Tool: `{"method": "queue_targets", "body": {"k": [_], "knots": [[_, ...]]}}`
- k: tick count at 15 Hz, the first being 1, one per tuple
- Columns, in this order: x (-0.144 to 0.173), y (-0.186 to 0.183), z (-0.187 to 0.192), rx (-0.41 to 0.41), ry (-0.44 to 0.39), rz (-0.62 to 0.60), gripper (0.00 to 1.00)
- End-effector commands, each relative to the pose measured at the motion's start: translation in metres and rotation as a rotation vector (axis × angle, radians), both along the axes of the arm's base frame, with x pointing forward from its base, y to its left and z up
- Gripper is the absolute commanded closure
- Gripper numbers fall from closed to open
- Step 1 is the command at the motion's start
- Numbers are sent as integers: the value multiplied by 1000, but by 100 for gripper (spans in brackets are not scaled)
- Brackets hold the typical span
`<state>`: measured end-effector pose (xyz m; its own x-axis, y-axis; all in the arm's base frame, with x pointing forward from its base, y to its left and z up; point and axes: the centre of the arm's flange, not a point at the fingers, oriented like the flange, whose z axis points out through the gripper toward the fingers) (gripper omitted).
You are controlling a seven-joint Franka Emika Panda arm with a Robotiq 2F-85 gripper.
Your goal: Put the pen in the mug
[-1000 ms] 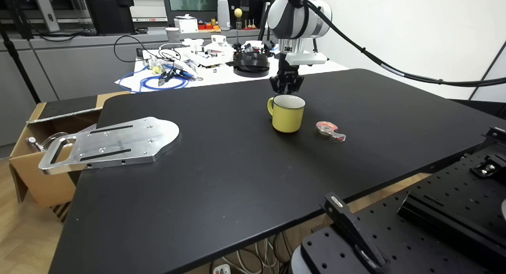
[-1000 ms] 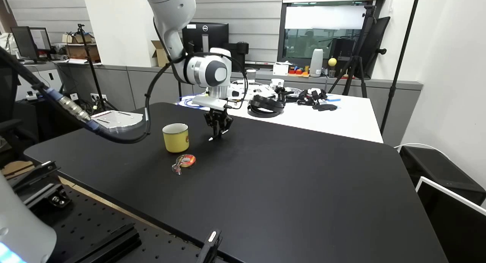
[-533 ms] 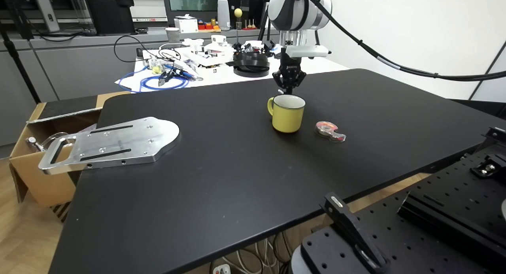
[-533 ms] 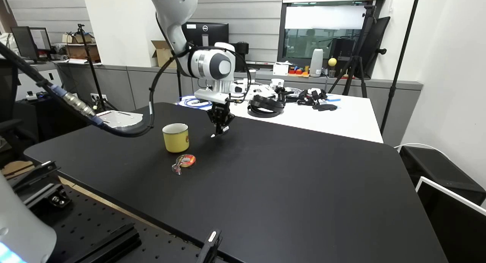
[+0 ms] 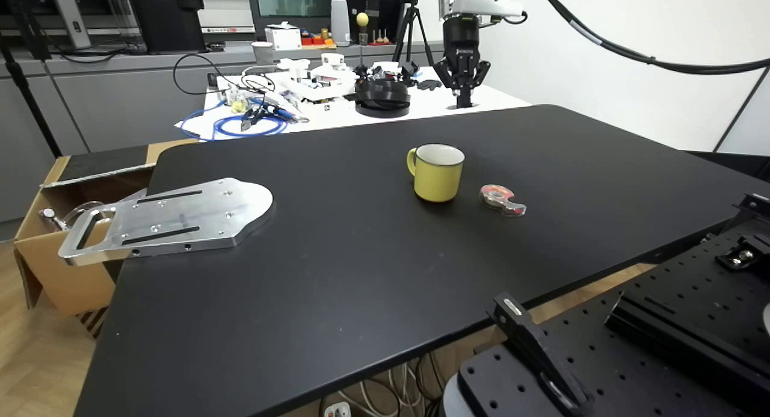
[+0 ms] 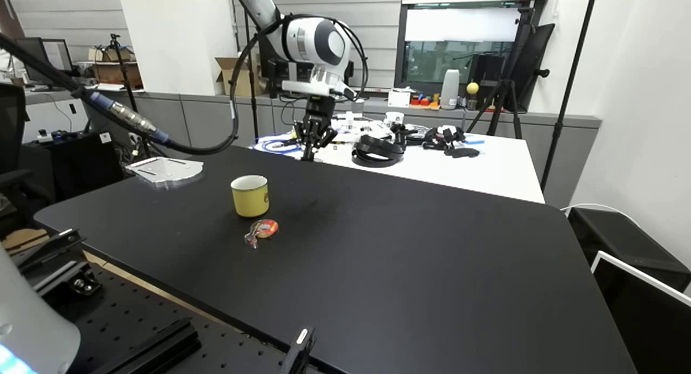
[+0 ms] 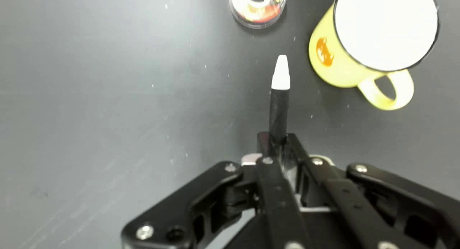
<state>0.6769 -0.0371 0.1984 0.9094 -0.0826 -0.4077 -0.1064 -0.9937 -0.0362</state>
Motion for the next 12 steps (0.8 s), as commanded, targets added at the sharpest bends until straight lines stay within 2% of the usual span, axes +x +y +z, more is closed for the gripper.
{"method": "queue_targets", "body": {"k": [1, 5, 7, 9, 12], "knots": [[8, 1, 29, 20, 207, 32, 97], [-15, 18, 32, 33, 465, 72, 97], [-22, 31, 33, 51, 567, 93, 97], [-26, 45, 29, 68, 644, 115, 97], [-25, 64, 13, 94, 710, 137, 97]]}}
